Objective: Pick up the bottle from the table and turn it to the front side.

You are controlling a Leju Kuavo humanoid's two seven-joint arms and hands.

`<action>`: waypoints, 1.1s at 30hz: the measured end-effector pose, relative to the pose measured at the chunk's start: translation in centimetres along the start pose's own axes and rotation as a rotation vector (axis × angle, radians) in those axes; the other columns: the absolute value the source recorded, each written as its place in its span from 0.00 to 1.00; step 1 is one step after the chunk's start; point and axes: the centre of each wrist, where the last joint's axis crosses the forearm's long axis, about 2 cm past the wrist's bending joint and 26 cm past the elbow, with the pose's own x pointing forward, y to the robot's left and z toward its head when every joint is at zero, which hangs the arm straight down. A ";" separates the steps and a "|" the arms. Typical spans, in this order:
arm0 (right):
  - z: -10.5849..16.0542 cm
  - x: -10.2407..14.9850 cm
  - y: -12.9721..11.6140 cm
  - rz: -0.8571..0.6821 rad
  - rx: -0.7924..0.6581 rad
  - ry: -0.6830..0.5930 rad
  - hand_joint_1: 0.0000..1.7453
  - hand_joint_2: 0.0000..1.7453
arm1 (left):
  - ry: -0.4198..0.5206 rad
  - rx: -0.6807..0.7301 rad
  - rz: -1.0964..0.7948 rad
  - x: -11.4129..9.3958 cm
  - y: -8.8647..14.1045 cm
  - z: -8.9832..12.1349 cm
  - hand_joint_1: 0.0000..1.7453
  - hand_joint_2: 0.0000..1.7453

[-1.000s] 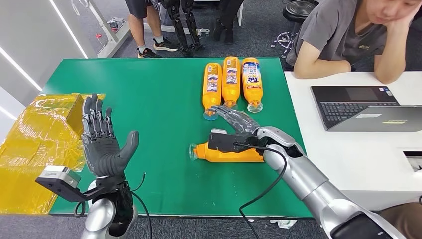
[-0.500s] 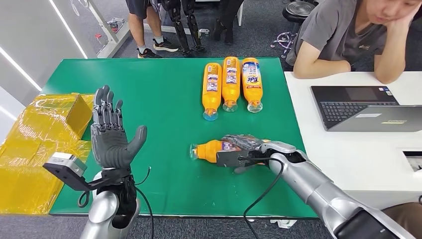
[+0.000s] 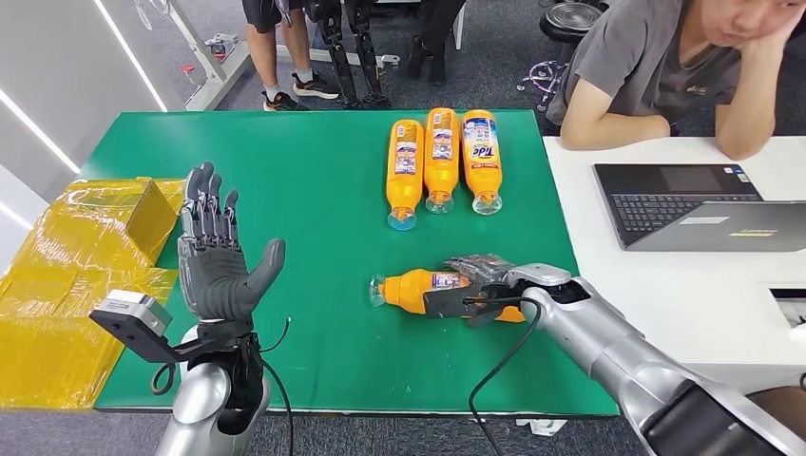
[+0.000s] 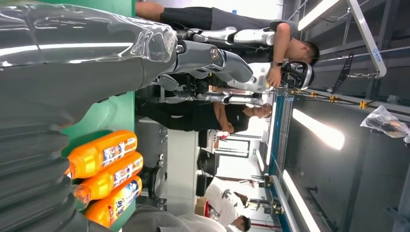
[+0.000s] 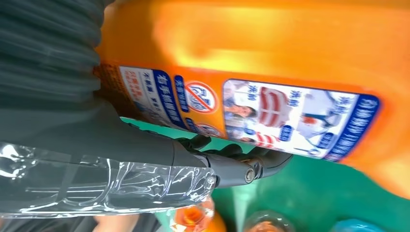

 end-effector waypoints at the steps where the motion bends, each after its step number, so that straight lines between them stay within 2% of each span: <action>1: 0.0 -0.1 -0.1 0.009 -0.004 0.010 0.00 1.00 | 0.000 0.000 -0.001 0.0 0.0 0.0 0.00 1.00; 13: 0.0 -0.7 -0.1 0.046 -0.017 0.059 0.00 1.00 | -0.001 -0.003 -0.004 0.0 0.0 0.0 0.00 1.00; 17: 0.0 -0.7 -0.1 0.058 -0.022 0.071 0.99 1.00 | -0.001 -0.006 -0.003 0.0 0.0 0.0 0.00 1.00; 33: -0.2 0.0 0.7 0.084 -0.103 0.049 1.00 1.00 | 0.003 -0.011 -0.002 0.1 -0.3 0.0 0.00 1.00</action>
